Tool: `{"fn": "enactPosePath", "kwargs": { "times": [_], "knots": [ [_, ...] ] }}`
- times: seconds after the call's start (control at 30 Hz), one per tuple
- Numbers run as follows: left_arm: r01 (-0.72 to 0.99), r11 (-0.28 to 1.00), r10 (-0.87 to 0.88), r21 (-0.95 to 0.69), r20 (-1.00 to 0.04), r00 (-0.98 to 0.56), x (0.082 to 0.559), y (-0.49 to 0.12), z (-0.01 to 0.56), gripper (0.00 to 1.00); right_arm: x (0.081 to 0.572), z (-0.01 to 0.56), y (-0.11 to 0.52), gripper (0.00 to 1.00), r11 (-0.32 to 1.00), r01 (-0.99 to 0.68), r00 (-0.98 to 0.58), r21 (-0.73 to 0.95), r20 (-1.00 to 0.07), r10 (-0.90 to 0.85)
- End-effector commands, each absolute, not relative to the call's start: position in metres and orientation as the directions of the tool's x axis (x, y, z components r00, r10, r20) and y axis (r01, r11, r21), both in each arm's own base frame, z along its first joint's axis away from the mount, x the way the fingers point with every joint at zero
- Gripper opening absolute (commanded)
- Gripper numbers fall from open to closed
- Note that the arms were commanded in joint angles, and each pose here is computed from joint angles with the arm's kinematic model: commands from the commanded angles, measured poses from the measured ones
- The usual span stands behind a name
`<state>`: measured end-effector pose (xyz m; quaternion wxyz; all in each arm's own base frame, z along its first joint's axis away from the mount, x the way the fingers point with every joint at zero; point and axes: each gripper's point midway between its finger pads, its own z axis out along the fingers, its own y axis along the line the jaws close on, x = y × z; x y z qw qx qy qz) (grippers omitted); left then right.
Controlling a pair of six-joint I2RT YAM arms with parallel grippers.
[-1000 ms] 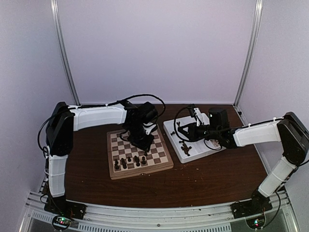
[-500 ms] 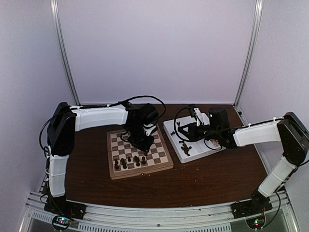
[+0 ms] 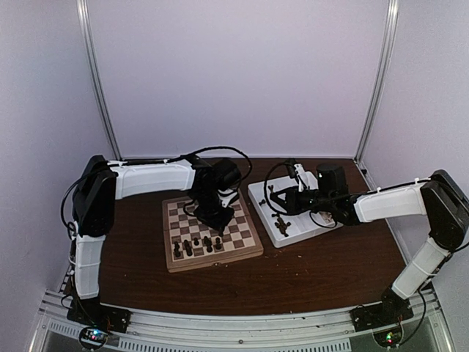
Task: Set up the chess pieces on the board
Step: Move the chess piece to the chessboard.
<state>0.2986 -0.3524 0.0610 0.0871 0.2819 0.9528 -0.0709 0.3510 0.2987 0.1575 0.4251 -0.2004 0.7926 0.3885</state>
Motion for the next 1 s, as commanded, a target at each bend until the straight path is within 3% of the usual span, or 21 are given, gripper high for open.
{"fn": "enactPosePath", "kwargs": {
  "times": [0.0, 0.97],
  "knots": [
    [0.554, 0.829, 0.531, -0.076, -0.205, -0.822, 0.300, -0.355, 0.066, 0.09, 0.354, 0.164, 0.295, 0.00, 0.627, -0.648, -0.540, 0.433, -0.841, 0.023],
    [0.540, 0.840, 0.522, -0.050, -0.193, -0.830, 0.282, -0.333, 0.076, 0.04, 0.355, 0.162, 0.297, 0.01, 0.620, -0.647, -0.550, 0.443, -0.835, 0.022]
  ]
}}
